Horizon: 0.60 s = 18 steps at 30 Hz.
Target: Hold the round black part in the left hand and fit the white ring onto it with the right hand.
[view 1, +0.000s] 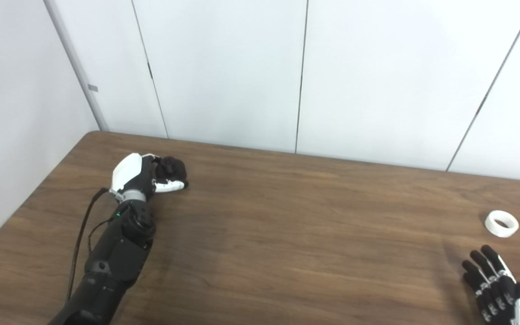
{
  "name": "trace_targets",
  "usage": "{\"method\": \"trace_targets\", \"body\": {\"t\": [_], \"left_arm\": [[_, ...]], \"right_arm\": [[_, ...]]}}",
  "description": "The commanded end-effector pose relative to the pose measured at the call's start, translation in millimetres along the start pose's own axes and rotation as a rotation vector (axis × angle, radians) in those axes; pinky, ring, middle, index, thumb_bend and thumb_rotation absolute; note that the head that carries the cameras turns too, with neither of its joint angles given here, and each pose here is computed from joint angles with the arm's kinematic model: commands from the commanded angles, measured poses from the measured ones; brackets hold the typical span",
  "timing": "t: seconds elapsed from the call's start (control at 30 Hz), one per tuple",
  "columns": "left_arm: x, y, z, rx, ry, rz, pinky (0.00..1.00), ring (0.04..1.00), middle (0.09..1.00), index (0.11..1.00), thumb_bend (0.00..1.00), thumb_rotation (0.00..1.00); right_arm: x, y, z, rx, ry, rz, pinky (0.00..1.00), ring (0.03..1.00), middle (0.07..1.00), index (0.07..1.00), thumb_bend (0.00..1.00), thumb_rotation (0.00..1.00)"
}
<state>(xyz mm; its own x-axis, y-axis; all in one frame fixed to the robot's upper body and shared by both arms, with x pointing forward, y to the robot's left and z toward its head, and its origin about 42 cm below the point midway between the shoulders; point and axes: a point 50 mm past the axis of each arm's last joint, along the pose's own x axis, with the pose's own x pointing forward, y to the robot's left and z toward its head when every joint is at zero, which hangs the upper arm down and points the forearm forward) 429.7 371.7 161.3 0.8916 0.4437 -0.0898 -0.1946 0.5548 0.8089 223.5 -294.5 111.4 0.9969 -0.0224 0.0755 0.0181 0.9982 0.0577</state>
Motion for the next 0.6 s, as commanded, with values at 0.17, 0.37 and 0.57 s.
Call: {"method": "trace_targets", "body": {"t": [0.17,0.37,0.57], "left_arm": [[10.2,23.6,22.4,-0.038,-0.068,0.073,0.90,0.890,0.846,0.686,0.81,0.20],[9.9,22.3,20.6,-0.034,-0.086,0.086,0.84,0.856,0.792,0.556,0.65,0.13],[9.9,23.6,19.4,-0.085,-0.090,0.100,0.72,0.809,0.752,0.483,0.52,0.05]], "right_arm": [[-26.2,-7.0,-22.6,-0.004,0.093,-0.022,0.92,0.913,0.921,0.920,0.58,1.00],[-26.9,-7.7,-22.9,0.006,0.091,-0.023,0.90,0.898,0.910,0.913,0.56,1.00],[-27.0,-8.0,-23.1,0.012,0.093,-0.024,0.91,0.897,0.913,0.915,0.56,1.00]]}}
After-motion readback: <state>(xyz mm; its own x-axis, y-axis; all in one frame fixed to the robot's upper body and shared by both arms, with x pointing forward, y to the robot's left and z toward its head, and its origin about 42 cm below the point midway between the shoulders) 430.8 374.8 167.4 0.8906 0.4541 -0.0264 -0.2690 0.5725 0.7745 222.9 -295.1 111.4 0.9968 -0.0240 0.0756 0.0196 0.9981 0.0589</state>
